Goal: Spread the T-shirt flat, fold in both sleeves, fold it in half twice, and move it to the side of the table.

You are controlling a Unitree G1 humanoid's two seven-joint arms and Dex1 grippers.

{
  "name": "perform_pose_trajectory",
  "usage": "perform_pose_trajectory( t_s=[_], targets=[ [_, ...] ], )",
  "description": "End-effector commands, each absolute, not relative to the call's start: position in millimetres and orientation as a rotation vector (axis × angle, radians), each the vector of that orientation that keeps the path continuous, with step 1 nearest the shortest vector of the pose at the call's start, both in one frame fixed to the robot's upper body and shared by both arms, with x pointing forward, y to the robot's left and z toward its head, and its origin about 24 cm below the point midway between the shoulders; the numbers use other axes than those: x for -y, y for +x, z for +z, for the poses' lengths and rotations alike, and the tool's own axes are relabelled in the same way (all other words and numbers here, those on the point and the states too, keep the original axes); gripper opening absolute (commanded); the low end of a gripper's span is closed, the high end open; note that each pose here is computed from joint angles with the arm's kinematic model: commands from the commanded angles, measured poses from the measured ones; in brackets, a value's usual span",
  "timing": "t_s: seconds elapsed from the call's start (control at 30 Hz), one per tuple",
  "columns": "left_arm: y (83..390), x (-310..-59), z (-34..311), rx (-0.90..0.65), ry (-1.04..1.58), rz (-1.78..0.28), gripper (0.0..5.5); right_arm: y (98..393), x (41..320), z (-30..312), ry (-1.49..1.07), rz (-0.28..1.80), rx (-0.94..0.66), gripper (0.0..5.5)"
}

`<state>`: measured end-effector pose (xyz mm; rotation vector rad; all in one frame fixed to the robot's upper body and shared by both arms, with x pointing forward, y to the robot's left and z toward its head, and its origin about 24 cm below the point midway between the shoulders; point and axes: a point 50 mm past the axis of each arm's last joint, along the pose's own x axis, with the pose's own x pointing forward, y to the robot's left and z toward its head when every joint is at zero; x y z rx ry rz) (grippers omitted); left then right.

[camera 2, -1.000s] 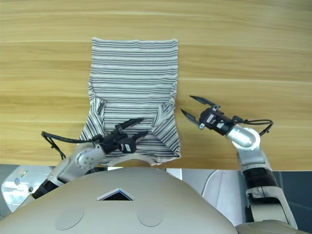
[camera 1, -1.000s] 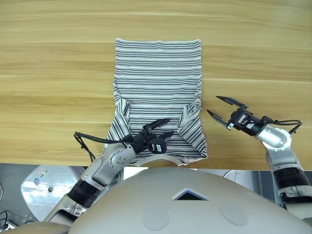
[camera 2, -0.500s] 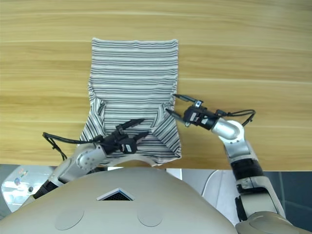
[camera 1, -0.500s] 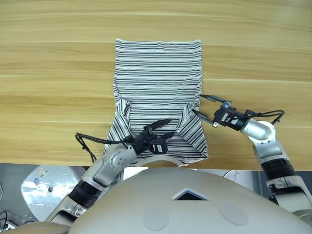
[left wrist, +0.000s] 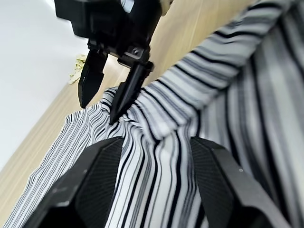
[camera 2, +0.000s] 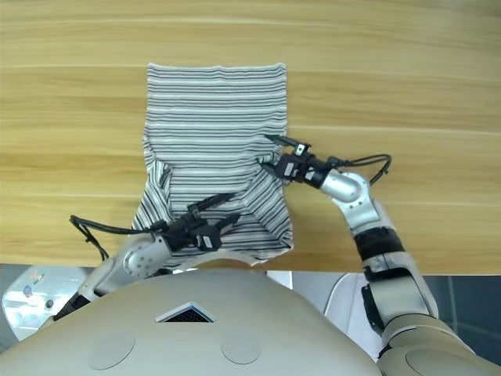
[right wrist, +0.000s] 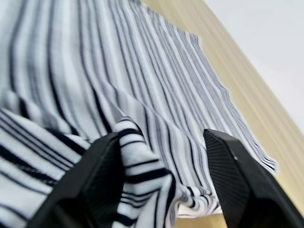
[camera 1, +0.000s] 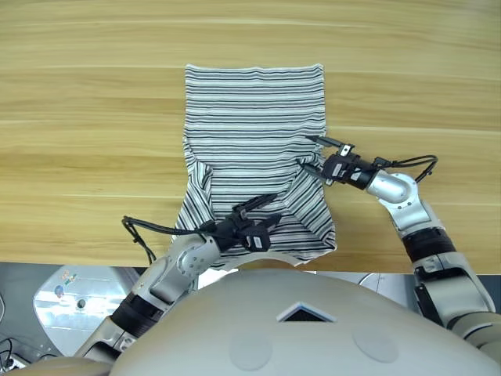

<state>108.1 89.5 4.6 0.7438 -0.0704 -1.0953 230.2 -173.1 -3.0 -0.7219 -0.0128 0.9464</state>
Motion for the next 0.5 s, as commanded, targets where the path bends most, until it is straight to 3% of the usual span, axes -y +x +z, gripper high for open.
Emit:
perform_pose_trajectory(
  t_s=[0.03,0.17,0.3,0.5],
  targets=[
    [109,-93,26,0.148,0.673,-1.094,2.67,241,176,-16,-0.745,0.859,-0.077,2.77],
    [112,-92,34,0.19,0.614,-1.111,2.67,241,170,-19,-0.742,0.863,-0.065,2.77],
    [124,-92,39,0.236,0.592,-1.085,2.67,225,162,-9,-0.698,0.975,0.051,2.77],
    [147,-131,33,0.149,0.744,-0.981,2.67,199,163,12,-0.592,1.092,0.158,2.77]
  ],
)
